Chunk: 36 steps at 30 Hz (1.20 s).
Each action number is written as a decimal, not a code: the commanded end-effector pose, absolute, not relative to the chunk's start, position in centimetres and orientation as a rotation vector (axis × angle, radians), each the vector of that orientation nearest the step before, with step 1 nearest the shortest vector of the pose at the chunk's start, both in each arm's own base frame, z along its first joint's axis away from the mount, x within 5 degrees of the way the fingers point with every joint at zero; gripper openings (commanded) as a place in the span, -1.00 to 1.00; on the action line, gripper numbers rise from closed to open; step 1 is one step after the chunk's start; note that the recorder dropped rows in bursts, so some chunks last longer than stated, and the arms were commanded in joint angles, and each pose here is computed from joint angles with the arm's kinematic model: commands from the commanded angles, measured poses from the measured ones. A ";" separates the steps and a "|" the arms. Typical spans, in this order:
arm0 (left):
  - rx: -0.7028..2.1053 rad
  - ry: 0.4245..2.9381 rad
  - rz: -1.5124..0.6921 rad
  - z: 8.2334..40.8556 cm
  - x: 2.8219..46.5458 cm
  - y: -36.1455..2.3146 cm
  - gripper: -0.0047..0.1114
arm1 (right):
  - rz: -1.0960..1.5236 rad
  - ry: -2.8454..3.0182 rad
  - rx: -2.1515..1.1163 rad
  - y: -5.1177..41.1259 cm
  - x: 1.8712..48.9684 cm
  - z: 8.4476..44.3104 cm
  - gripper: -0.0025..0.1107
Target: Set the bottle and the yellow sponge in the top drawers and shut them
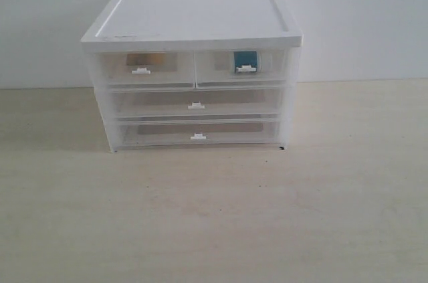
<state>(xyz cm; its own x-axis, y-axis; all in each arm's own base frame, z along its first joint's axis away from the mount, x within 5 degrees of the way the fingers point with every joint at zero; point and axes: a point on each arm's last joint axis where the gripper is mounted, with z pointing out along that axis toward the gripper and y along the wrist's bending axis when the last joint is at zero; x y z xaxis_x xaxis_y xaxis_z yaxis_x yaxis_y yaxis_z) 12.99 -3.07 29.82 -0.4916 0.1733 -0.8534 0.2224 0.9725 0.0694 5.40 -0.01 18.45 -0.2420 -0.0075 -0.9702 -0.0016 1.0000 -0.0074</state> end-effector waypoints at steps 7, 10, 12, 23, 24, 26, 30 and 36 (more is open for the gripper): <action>0.329 1.925 -0.085 27.4 11.9 -3.1 -0.84 | -0.008 1.806 -0.005 0.0 5.4 18.4 -0.96; 0.351 1.904 -0.083 26.1 11.3 -3.0 -0.84 | -0.008 1.806 -0.005 0.0 5.4 18.4 -0.96; 0.359 1.909 -0.087 25.1 10.8 -2.9 -0.84 | -0.008 1.806 -0.005 0.0 5.4 18.4 -0.96; 0.285 1.853 -0.048 23.1 8.5 -1.6 -0.84 | -0.013 1.806 -0.012 0.0 5.4 18.4 -0.96; 0.274 1.845 -0.045 23.0 8.3 -1.5 -0.84 | -0.013 1.806 -0.012 0.0 5.4 18.4 -0.96; 0.246 1.835 -0.038 22.7 8.0 -1.3 -0.84 | -0.013 1.806 -0.012 0.0 5.4 18.4 -0.96; 0.191 1.820 -0.029 22.0 7.4 -0.9 -0.84 | -0.013 1.806 -0.012 0.0 5.4 18.4 -0.96; 0.100 1.805 -0.029 20.8 6.7 -0.5 -0.84 | -0.012 1.806 -0.010 0.0 5.4 18.4 -0.96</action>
<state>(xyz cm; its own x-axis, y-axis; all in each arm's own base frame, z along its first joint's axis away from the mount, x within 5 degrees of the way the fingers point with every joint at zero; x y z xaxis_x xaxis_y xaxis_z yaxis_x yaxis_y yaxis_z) 6.97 -0.60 21.31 -0.2352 0.0802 -0.9686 0.1034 0.9930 0.0571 5.40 -0.01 18.45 -0.2420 -0.0075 -0.9702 -0.0016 1.0000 -0.0074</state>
